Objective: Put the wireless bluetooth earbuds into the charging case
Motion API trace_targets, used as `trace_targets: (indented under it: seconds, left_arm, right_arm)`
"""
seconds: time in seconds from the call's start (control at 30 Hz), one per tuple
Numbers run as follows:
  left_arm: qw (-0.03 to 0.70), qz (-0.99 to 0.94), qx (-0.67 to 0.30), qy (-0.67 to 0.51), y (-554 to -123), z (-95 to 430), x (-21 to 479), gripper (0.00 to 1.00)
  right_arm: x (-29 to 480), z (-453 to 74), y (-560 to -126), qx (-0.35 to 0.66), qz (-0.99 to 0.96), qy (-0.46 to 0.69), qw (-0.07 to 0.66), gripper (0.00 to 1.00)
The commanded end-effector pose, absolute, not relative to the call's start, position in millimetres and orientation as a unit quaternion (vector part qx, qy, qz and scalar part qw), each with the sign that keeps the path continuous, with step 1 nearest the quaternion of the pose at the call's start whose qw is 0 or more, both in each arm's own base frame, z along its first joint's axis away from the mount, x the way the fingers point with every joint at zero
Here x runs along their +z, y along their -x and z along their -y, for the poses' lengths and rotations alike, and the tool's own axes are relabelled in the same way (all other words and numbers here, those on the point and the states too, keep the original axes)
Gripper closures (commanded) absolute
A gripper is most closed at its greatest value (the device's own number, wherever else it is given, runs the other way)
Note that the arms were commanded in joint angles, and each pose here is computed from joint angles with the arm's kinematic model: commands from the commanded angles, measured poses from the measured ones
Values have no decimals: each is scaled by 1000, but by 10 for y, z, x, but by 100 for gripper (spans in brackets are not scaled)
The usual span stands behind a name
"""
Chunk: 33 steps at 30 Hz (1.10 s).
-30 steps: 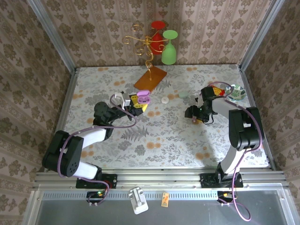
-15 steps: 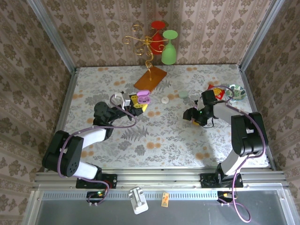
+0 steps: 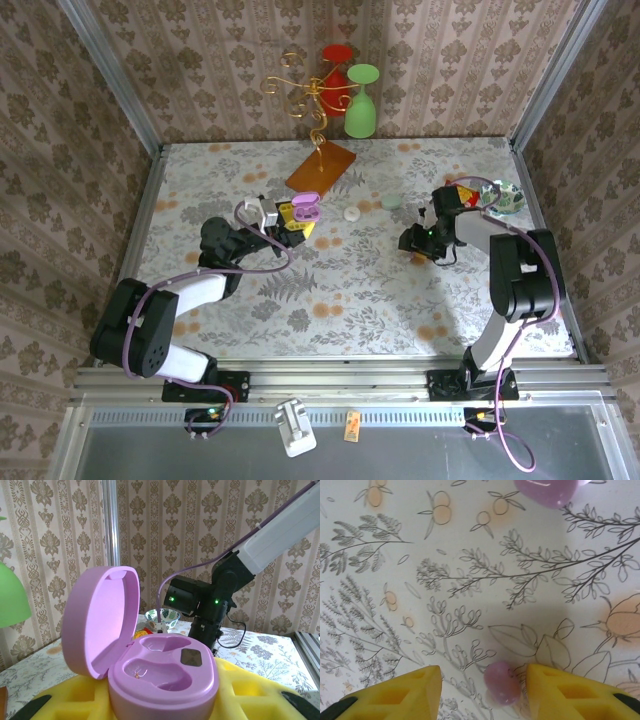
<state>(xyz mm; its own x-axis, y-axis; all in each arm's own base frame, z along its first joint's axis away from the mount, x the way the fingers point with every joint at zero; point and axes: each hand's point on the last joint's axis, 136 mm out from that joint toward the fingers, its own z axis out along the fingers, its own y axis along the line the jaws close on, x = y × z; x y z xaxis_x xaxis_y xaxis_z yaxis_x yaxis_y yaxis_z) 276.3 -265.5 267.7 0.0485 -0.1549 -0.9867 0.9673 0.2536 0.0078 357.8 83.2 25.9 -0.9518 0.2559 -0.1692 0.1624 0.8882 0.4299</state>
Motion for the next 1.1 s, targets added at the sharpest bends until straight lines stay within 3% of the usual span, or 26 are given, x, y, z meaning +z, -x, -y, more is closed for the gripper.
trace_targets:
  seconds: [0.0,0.63,1.07]
  left_arm:
    - [624,-488,-456,-405,-2713,2607,2800,78]
    - [624,-484,-458,-408,-2715,2619,2832,78]
    - [623,-486,-459,-407,-2717,2620,2819,78]
  right_arm:
    - [239,-867,-3588,226,-964,-97,101,51]
    - [206,-958,-3467,275,-951,-104,91,62]
    - [162,-938,-3481,272,-952,-111,87,78]
